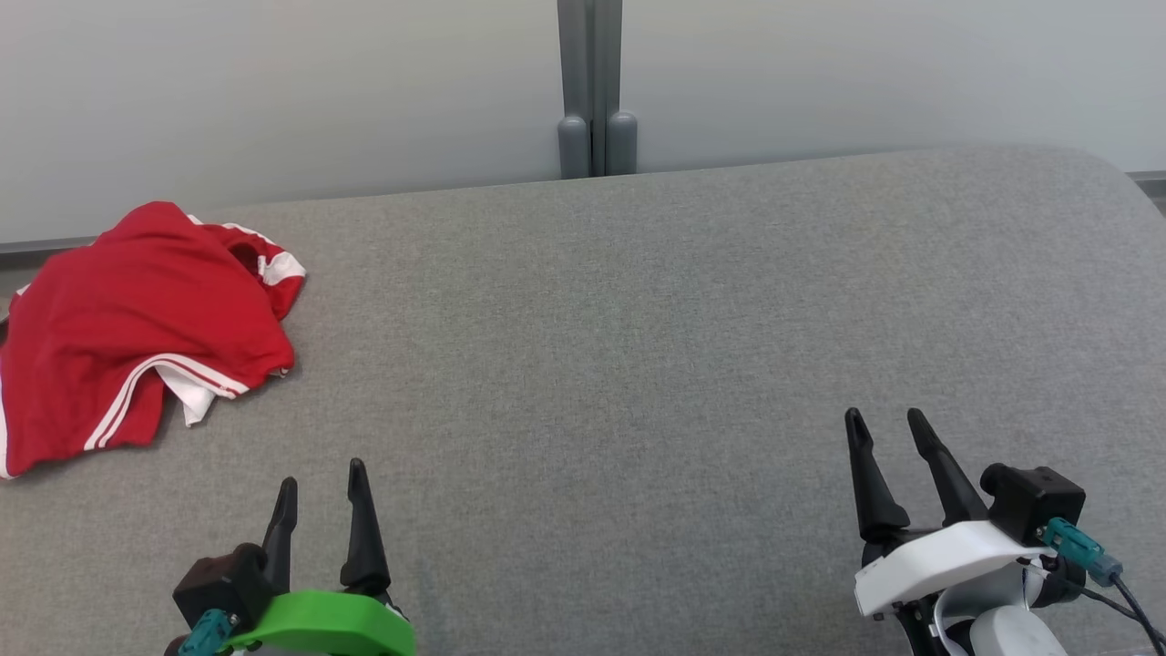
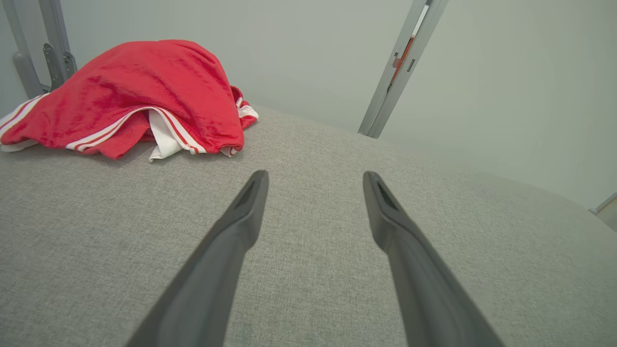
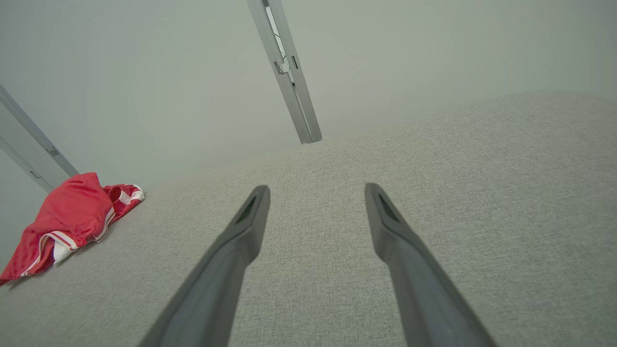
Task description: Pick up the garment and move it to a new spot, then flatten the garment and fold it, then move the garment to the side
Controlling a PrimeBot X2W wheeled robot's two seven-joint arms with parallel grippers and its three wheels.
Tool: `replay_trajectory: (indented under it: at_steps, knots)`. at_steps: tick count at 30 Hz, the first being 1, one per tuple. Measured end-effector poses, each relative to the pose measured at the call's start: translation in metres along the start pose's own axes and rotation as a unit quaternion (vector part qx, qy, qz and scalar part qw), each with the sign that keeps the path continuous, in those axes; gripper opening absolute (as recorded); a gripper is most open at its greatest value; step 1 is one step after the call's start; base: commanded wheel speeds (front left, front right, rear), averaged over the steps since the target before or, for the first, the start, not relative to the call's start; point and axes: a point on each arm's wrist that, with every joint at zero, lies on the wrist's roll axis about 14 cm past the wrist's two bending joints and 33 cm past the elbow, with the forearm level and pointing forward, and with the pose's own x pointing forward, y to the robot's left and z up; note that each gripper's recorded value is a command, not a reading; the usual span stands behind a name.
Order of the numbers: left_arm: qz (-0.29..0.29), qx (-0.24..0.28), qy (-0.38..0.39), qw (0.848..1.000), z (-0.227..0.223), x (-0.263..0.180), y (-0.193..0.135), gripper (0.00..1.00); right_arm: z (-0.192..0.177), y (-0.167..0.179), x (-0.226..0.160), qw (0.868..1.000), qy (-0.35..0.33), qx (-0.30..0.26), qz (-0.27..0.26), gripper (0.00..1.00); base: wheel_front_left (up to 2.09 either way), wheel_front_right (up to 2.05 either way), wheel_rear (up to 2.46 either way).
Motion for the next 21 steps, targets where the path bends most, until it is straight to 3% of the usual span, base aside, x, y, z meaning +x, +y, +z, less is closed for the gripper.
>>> replay_trajectory:
  at_steps: [21]
  knots:
    - [-0.003,0.067,-0.003,0.998,-0.008,-0.007,0.001,1.0,-0.003,0.011,0.001,0.996,-0.002,-0.085,0.029,1.0,0.0,0.0,0.0]
